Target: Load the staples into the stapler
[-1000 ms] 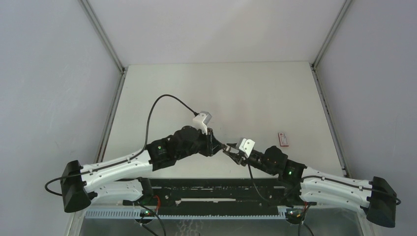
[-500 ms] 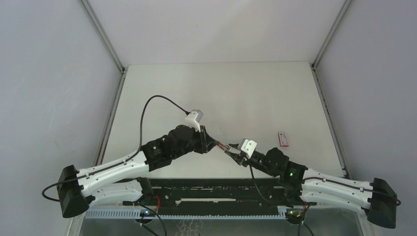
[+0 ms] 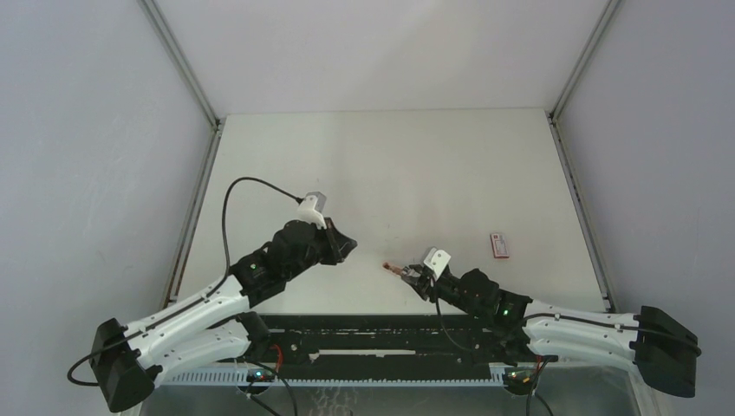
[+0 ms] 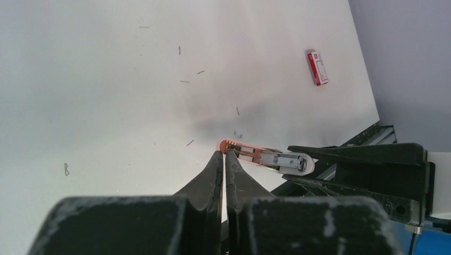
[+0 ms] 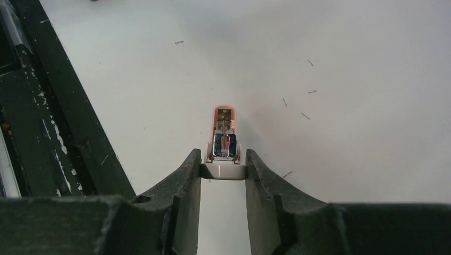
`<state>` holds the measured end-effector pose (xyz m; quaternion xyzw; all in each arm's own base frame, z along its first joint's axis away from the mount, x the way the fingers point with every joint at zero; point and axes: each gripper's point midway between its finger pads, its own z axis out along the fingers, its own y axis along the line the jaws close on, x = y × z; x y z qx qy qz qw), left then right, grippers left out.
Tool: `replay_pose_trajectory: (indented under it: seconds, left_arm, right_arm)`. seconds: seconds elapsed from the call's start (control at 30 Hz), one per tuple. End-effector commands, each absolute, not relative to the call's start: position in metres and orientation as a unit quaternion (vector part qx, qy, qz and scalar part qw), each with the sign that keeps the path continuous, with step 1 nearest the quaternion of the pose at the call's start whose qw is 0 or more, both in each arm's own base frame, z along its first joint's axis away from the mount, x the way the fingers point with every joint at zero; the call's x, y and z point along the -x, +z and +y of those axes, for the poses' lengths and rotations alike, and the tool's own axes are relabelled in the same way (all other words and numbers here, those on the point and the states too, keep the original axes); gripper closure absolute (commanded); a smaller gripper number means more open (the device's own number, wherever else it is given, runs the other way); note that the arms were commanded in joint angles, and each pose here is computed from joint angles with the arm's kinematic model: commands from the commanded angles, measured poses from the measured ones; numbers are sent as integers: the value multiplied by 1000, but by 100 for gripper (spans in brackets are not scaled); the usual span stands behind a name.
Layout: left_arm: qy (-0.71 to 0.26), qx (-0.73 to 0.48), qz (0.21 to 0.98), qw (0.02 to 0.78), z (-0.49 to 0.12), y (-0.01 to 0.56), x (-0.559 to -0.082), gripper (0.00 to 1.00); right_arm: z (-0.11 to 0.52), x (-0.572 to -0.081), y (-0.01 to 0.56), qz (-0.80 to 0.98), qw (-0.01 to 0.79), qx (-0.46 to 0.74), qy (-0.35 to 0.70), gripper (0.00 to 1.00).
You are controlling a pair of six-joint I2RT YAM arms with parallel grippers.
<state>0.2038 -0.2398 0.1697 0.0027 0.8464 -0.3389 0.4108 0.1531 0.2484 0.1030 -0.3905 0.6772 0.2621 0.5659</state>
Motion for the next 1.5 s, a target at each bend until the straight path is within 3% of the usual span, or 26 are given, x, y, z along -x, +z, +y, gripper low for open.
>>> replay_pose_trajectory:
  seconds: [0.0,0.07,0.13,0.2,0.3,0.83,1.13,1.47]
  left_arm:
    - [-375,-2,830,413,-243,177,-205,81]
    - [-389,-5,828,404,-247,175,-202,57]
    - [-401,-3,827,395,-250,173,-201,38]
    - [-402,1,828,391,-250,171,-202,29]
    - [-392,8,829,399,-242,169,-207,22]
    - [-326,58,820,467,-169,176,-231,15]
    - [-306,53,826,471,-160,173,-232,15]
    - [-295,54,828,474,-154,170,-231,14]
  right_arm:
    - [256,-158,131,659,602,337,300,96]
    - [256,-157,137,650,611,333,305,100]
    - [255,-157,142,642,621,327,308,100]
    - [252,-161,147,637,635,314,305,100]
    - [248,-172,153,634,657,280,298,100]
    - [328,-239,163,593,695,260,313,100]
    - [360,-276,136,607,671,267,333,100]
    - [368,-285,95,640,638,269,333,100]
